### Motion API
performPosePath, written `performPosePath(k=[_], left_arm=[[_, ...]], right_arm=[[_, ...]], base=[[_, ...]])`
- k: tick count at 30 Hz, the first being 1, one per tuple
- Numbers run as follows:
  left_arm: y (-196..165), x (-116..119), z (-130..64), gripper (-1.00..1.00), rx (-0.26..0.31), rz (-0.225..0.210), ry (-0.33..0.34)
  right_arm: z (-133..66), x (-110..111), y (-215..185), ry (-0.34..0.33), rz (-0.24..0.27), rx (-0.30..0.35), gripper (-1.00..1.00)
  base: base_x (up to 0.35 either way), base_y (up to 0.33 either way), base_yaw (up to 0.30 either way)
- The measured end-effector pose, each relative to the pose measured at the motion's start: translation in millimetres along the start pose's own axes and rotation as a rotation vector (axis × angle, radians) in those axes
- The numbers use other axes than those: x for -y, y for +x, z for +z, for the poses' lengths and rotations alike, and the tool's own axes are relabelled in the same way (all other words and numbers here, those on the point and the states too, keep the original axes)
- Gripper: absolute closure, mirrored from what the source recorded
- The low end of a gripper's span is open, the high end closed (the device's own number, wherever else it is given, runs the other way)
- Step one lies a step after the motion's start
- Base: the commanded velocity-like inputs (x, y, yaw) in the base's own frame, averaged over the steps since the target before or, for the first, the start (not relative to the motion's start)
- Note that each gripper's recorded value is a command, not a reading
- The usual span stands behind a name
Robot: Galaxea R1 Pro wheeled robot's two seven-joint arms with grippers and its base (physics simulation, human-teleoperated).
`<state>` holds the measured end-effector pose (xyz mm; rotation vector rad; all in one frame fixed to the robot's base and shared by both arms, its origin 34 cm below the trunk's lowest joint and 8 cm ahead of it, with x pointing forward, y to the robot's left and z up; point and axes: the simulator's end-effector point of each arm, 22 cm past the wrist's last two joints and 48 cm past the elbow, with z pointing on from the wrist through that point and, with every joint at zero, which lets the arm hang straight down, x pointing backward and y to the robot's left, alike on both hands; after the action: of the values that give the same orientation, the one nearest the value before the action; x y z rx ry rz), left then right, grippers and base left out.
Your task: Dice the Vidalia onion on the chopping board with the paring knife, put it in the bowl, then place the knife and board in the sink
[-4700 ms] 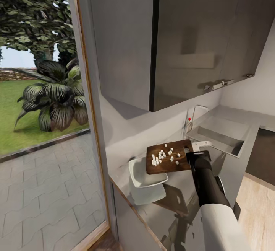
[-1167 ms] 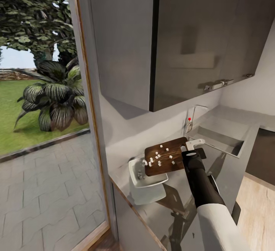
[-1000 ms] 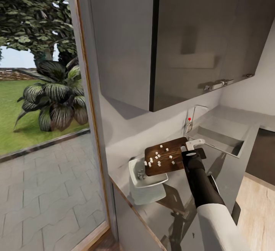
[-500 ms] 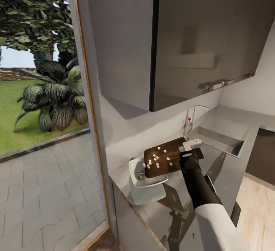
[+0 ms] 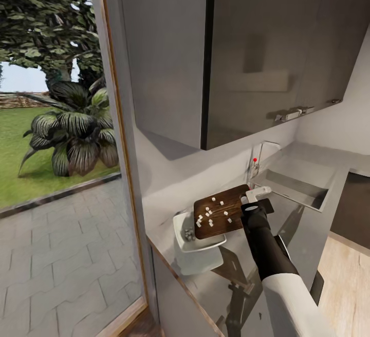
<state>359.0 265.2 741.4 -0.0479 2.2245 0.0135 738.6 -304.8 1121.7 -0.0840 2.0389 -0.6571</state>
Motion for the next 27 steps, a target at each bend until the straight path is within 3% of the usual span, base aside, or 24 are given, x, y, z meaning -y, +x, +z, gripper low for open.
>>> performPosePath(k=[27], left_arm=[[0.0,-0.1,0.0,-1.0,0.0,0.0,0.0]], right_arm=[[-1.8,-8.3,2.6,0.005,-0.002,-0.011,1.0]], base=[[0.0,0.0,0.0]])
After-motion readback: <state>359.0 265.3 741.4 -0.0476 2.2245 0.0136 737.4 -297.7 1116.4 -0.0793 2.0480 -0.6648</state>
